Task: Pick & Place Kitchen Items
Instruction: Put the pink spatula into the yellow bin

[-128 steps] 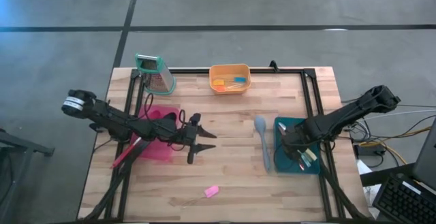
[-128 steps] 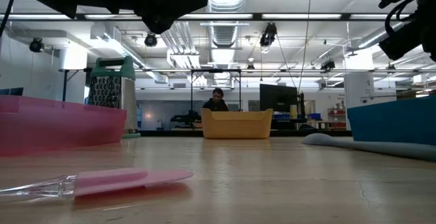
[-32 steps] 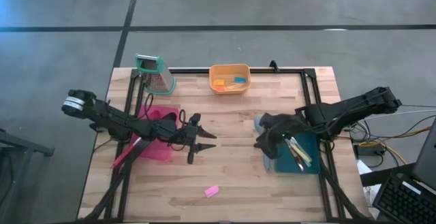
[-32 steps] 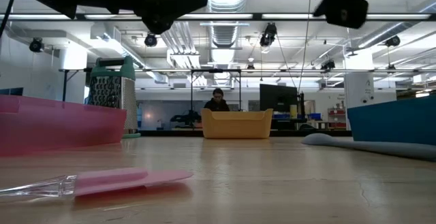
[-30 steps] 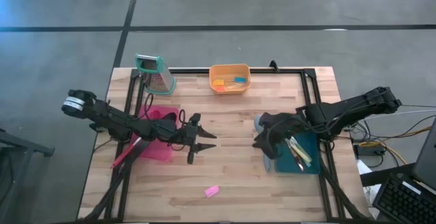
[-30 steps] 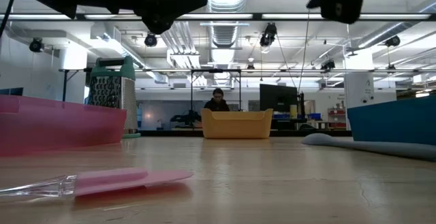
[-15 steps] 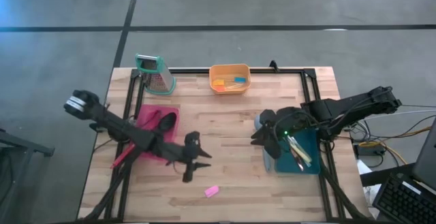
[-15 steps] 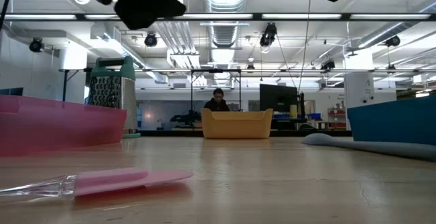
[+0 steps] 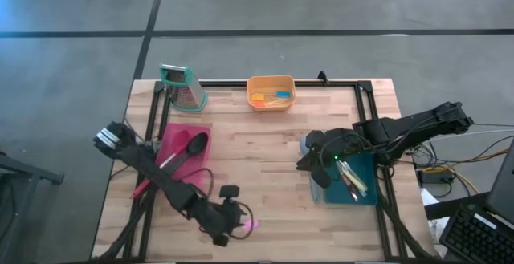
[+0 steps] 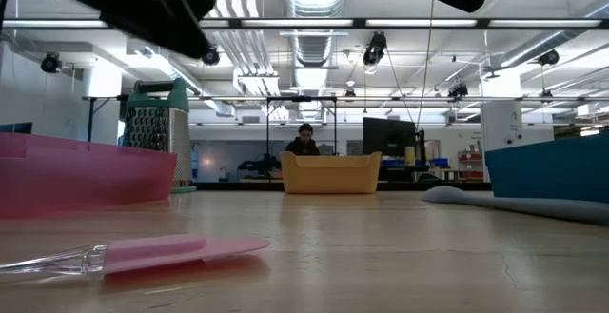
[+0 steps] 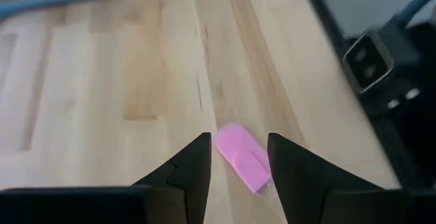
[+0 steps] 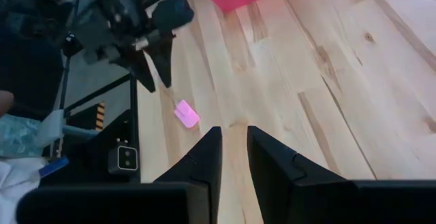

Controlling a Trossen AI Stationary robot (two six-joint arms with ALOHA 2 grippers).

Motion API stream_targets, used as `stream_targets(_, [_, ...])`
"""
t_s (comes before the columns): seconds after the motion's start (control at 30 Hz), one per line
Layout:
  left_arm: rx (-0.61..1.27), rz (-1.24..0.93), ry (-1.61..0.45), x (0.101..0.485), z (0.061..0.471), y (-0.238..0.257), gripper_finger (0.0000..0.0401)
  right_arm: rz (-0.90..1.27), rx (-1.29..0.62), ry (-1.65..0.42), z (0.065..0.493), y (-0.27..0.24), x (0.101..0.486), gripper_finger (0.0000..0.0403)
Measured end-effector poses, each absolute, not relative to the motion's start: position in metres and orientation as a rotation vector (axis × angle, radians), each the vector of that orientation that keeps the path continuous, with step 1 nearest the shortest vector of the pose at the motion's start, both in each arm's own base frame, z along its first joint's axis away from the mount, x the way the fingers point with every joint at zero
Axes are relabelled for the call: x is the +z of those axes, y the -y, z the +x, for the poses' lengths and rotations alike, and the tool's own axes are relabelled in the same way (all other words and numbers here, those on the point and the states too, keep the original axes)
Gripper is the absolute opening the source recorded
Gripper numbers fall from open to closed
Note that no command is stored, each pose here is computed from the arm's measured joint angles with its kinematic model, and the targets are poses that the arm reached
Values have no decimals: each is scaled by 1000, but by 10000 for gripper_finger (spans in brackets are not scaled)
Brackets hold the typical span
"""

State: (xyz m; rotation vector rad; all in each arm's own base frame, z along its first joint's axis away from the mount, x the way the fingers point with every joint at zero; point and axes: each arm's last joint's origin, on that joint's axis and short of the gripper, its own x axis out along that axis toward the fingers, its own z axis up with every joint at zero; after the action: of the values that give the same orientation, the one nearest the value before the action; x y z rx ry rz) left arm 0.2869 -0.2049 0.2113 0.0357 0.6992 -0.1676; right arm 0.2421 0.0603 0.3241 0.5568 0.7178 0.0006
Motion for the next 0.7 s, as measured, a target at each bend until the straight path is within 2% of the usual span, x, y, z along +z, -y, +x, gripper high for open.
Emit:
stream_targets(0.33, [-117, 100, -915, 190, 313, 227, 149, 557, 1, -720, 242, -60, 323, 43])
stream_targets(0.7, [-34, 25, -1034, 198, 318, 226, 149, 557, 1, -723, 242, -60, 323, 72])
